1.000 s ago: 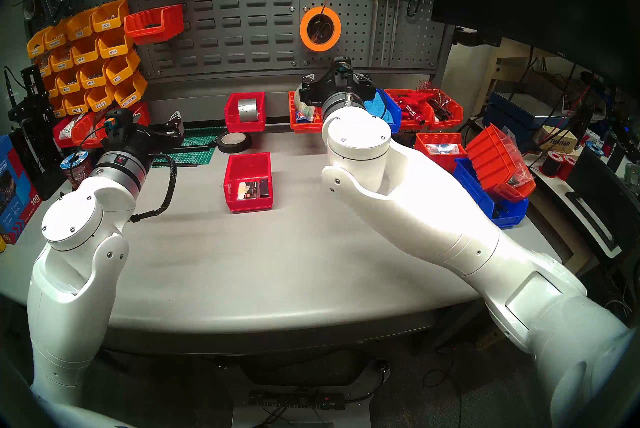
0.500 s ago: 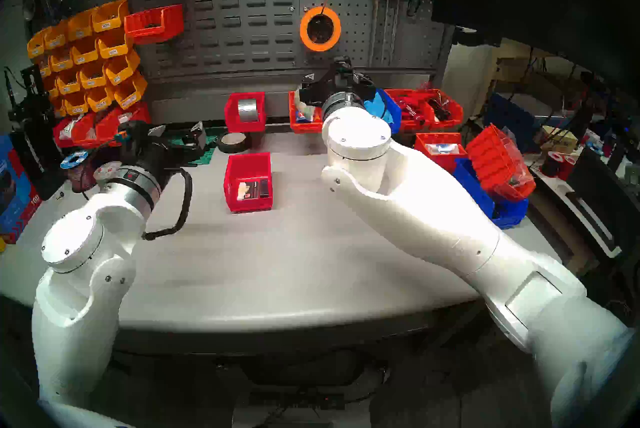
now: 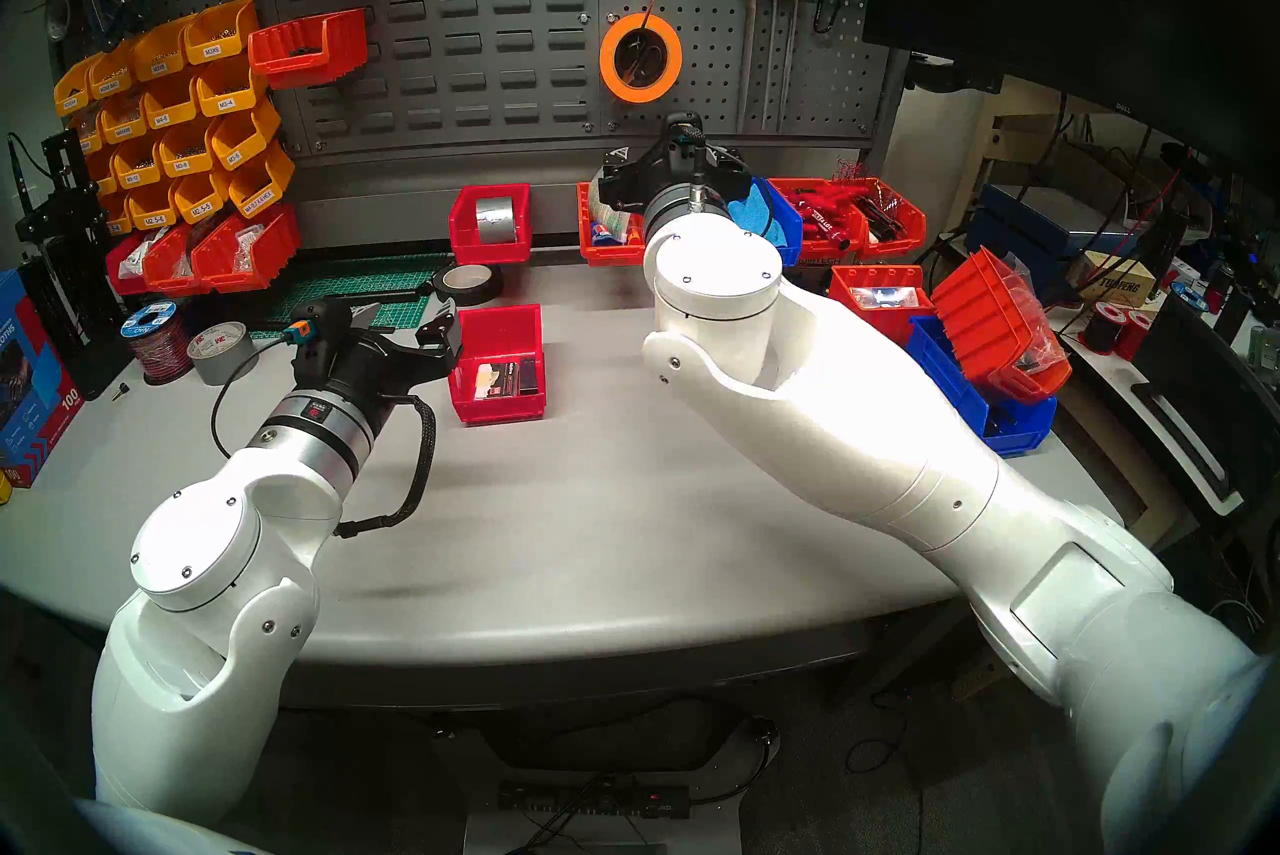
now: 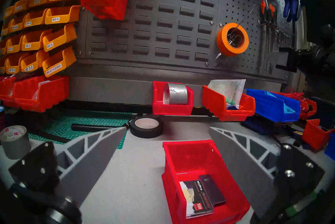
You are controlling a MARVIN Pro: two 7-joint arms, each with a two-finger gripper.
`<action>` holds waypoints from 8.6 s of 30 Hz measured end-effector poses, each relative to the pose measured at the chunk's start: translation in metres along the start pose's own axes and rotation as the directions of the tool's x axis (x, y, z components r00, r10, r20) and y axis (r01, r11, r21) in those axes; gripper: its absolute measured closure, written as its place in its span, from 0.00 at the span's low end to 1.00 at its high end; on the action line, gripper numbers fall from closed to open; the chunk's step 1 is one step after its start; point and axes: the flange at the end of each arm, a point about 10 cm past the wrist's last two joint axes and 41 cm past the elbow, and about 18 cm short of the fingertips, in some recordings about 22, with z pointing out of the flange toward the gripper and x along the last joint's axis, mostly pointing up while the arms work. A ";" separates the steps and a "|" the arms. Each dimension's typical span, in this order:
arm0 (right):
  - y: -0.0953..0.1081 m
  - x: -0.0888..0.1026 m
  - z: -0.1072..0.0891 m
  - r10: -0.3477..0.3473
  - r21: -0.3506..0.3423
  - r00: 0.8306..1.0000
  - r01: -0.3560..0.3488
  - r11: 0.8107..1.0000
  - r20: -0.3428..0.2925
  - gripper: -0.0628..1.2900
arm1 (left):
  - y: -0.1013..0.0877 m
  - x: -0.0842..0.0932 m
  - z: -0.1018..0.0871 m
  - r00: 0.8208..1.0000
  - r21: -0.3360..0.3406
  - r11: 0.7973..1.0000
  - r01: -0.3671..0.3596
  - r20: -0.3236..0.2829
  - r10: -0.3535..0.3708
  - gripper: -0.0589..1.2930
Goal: Hang all the unorganized tool boxes onto the wall
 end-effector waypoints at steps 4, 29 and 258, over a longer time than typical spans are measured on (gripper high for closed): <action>0.000 0.000 0.000 0.000 0.000 1.000 0.000 1.000 0.000 0.06 | 0.005 -0.006 -0.004 1.000 0.000 1.000 0.004 0.013 -0.004 0.04; 0.000 0.000 0.000 0.000 0.001 1.000 0.000 1.000 -0.001 0.06 | 0.007 -0.030 0.004 0.995 0.015 1.000 0.021 0.100 -0.022 0.04; 0.000 0.000 0.000 0.001 0.002 1.000 -0.001 1.000 -0.002 0.06 | -0.175 0.018 0.131 0.998 0.146 0.988 -0.058 0.045 0.052 0.95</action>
